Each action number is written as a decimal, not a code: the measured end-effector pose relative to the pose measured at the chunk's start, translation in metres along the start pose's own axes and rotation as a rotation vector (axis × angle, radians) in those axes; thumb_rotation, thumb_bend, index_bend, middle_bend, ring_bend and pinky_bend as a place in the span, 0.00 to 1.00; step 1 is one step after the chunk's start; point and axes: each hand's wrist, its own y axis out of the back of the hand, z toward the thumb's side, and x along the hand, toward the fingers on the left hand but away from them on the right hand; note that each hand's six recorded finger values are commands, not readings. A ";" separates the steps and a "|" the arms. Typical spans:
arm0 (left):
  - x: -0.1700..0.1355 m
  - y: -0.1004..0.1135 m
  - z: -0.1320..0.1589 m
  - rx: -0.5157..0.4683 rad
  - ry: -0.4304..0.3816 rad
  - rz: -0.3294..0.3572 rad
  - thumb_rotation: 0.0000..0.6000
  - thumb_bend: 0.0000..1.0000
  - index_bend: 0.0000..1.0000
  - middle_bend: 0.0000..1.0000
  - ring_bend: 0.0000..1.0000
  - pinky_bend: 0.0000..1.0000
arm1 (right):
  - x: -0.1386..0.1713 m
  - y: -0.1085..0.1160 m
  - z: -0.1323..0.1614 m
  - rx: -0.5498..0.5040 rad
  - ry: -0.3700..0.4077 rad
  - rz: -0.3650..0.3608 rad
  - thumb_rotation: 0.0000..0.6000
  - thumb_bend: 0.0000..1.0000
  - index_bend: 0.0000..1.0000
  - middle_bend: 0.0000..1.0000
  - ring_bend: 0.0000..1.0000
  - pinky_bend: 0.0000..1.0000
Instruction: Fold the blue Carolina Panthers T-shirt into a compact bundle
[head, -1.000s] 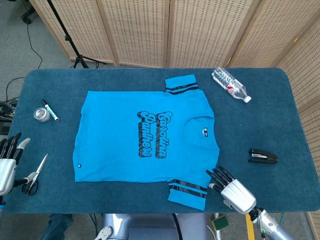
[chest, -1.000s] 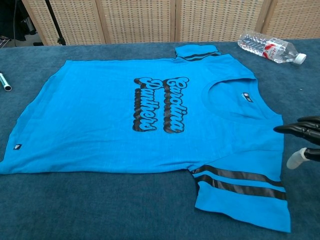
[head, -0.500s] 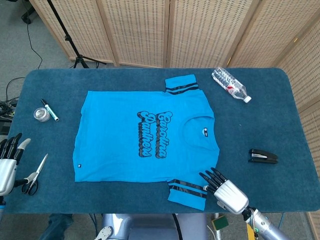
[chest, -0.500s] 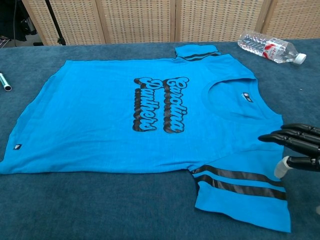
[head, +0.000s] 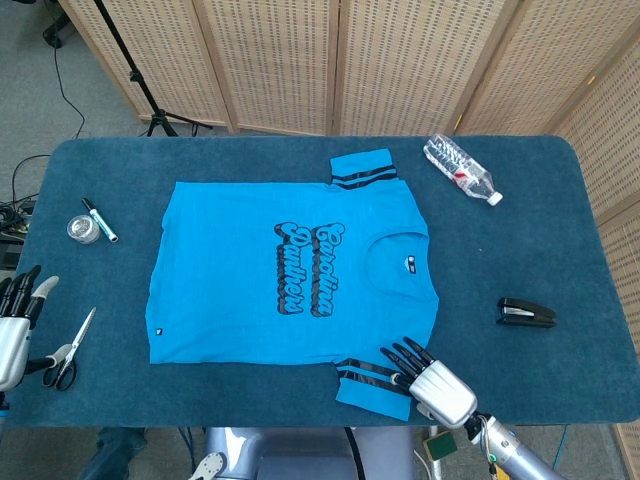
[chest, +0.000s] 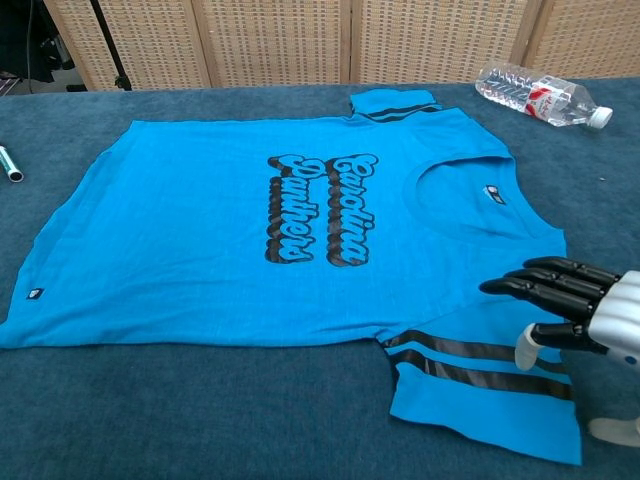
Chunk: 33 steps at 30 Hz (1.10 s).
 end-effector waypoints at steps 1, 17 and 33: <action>0.000 0.000 0.000 0.000 0.000 -0.001 1.00 0.00 0.00 0.00 0.00 0.00 | -0.001 -0.001 0.001 0.000 0.001 0.001 1.00 0.21 0.38 0.06 0.00 0.00; 0.000 -0.001 -0.001 -0.002 0.003 -0.005 1.00 0.00 0.00 0.00 0.00 0.00 | -0.014 -0.004 0.003 -0.021 0.006 0.005 1.00 0.45 0.48 0.07 0.00 0.00; 0.000 -0.008 0.004 -0.014 -0.025 -0.039 1.00 0.00 0.00 0.00 0.00 0.00 | -0.015 0.000 0.006 -0.122 0.020 -0.046 1.00 0.46 0.63 0.10 0.00 0.00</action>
